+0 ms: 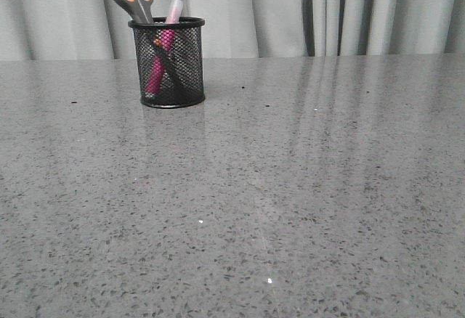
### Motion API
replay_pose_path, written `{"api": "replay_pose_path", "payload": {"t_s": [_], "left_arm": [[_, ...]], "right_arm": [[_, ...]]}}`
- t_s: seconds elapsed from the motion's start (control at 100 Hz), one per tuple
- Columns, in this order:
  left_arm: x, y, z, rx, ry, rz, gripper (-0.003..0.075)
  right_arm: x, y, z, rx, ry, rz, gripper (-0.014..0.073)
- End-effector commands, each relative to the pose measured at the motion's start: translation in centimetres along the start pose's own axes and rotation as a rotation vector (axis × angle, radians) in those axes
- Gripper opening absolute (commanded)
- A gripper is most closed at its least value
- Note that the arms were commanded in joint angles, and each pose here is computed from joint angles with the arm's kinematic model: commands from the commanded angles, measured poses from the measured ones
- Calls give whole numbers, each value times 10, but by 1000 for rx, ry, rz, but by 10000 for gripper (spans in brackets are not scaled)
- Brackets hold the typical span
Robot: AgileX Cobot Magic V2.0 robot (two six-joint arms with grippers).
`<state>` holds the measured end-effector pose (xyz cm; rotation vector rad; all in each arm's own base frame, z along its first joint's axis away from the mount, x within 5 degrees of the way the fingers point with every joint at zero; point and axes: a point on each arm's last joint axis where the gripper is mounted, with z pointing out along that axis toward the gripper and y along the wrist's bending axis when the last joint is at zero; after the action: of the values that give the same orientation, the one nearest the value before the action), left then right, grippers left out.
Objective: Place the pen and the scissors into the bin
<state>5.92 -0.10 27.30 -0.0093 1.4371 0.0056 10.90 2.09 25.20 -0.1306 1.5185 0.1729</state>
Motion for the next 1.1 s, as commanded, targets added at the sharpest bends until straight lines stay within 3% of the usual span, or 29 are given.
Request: {"api": "replay_pose_path", "payload": {"t_s": [0.0, 0.21, 0.45, 1.09], "left_arm": [[-2, 0, 1, 5, 24, 108, -19], [37, 4, -1, -34, 136, 53, -19], [72, 1, -13, 10, 57, 72, -19], [76, 1, -14, 16, 94, 58, -19]], "right_arm": [[-15, 0, 1, -4, -99, -11, -58], [-15, 0, 1, -4, -99, -11, -58], [-15, 0, 1, -4, -99, -11, -58], [-15, 0, 1, -3, -96, -11, -58]]}}
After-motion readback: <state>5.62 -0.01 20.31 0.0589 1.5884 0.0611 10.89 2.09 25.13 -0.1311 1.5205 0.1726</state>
